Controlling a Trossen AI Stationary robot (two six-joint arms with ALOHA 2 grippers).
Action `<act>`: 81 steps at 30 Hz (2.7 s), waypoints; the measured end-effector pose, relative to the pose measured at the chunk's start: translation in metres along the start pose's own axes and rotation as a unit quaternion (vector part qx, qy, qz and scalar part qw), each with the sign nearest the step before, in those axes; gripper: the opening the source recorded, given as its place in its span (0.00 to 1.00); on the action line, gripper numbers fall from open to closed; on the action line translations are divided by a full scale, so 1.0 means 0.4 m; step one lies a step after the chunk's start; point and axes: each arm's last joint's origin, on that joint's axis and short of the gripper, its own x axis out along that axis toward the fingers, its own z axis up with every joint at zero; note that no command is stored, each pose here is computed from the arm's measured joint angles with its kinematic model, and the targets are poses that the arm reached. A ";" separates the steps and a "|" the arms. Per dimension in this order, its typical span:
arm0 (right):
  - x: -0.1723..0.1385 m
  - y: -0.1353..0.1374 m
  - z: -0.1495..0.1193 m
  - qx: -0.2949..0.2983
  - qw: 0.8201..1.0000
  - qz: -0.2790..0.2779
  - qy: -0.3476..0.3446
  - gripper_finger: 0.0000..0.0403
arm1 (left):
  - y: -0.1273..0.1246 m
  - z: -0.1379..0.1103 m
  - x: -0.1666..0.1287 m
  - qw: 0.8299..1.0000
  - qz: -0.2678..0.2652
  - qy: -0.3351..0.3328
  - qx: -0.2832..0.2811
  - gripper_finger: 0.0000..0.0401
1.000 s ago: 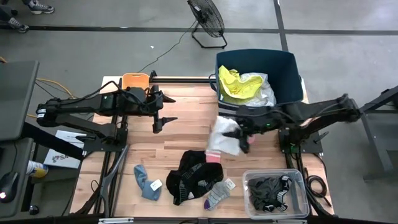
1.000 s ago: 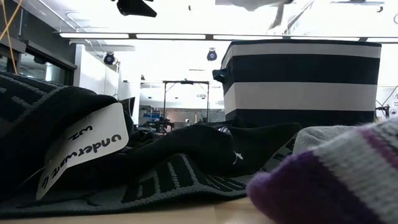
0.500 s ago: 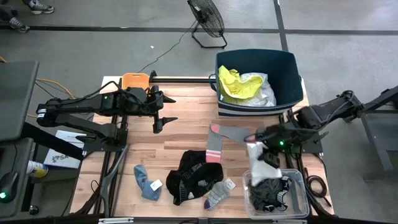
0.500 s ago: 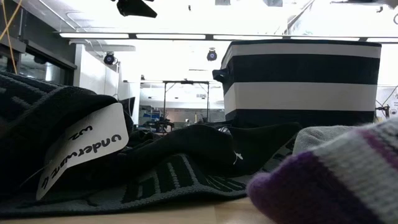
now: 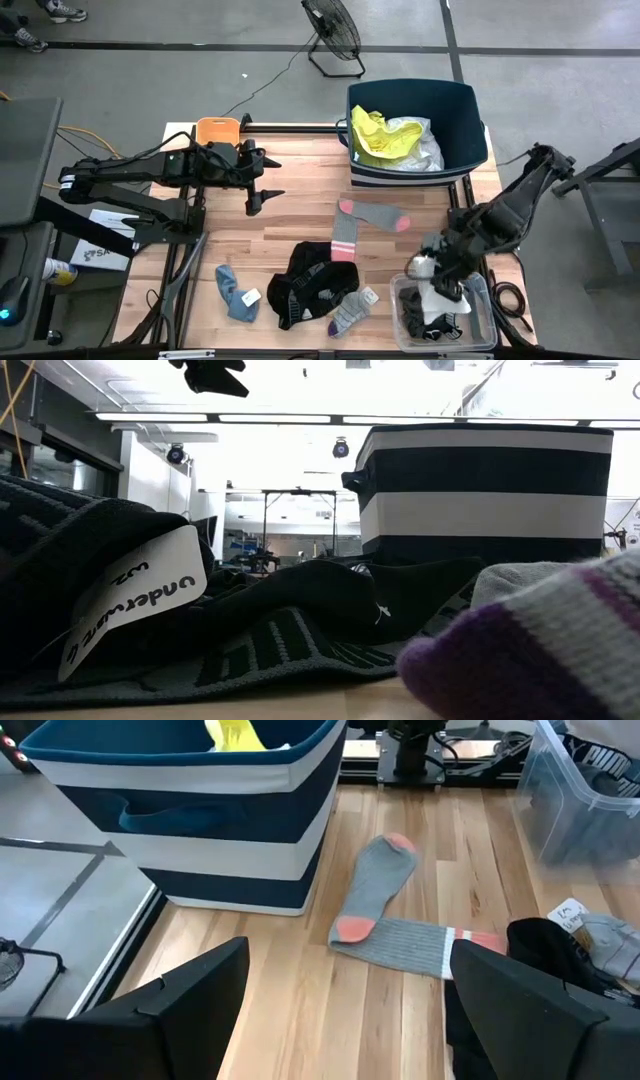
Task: Pick & Place Cloths
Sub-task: Put the white boxers into the transparent bin
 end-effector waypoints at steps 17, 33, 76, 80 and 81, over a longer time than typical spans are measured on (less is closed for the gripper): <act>0.259 0.039 -0.003 -0.222 0.946 -0.115 0.204 0.10 | 0.000 0.000 0.000 1.000 0.000 0.000 -0.002 0.85; 0.426 0.002 0.025 -0.261 0.899 -0.230 0.265 0.11 | 0.000 -0.001 0.000 1.000 0.000 0.002 -0.002 0.85; 0.242 0.076 -0.024 0.293 0.938 -0.127 0.132 0.28 | 0.000 -0.007 0.000 1.000 0.000 0.015 -0.020 0.85; 0.240 0.072 -0.039 0.311 0.930 -0.149 0.128 0.30 | 0.000 -0.007 -0.001 1.000 0.000 0.015 -0.020 0.85; 0.240 0.071 -0.043 0.316 0.928 -0.154 0.125 0.32 | 0.000 -0.008 -0.001 1.000 0.000 0.017 -0.020 0.85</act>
